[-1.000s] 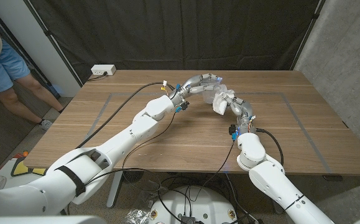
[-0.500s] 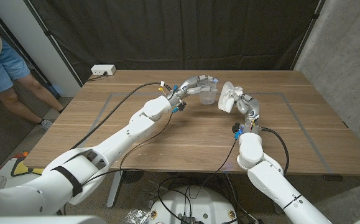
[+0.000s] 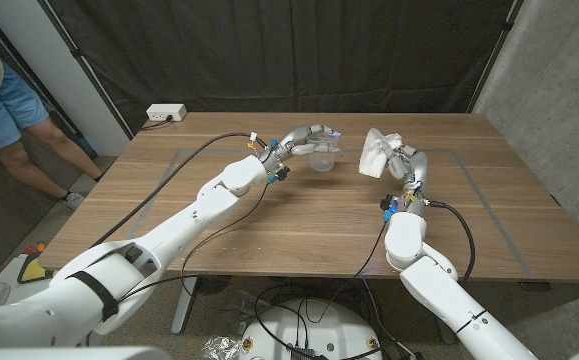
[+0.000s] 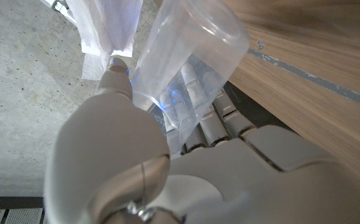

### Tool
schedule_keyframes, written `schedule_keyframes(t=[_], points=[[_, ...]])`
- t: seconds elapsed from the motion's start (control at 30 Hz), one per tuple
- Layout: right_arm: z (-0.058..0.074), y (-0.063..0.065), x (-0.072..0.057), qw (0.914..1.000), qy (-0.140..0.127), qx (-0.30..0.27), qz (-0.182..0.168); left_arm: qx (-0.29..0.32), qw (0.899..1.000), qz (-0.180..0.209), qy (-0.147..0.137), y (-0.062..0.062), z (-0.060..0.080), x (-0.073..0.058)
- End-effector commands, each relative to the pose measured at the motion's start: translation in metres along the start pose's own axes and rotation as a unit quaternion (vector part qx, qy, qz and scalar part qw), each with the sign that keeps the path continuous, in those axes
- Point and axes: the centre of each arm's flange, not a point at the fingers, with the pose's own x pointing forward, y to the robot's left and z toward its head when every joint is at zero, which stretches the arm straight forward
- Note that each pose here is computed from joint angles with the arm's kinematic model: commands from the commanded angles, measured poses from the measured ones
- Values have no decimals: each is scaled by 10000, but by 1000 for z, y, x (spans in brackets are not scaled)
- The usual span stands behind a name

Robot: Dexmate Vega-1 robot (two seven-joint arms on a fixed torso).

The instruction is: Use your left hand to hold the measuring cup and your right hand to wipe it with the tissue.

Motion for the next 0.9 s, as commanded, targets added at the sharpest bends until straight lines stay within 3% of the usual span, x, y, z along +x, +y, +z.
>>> schedule_keyframes(t=[0.03,0.37,0.67,0.9], points=[[-5,-4,2,9974,-141,-710,-37,207,9995,-50,253,8,-10,-14],[-9,-4,5,9893,-162,-1426,250,343,9984,-168,419,12,-16,-22],[-9,1,10,9651,-273,-2499,739,603,9963,-144,602,16,-22,-30],[-13,5,10,9567,-303,-2783,799,739,9952,-105,639,17,-22,-34]])
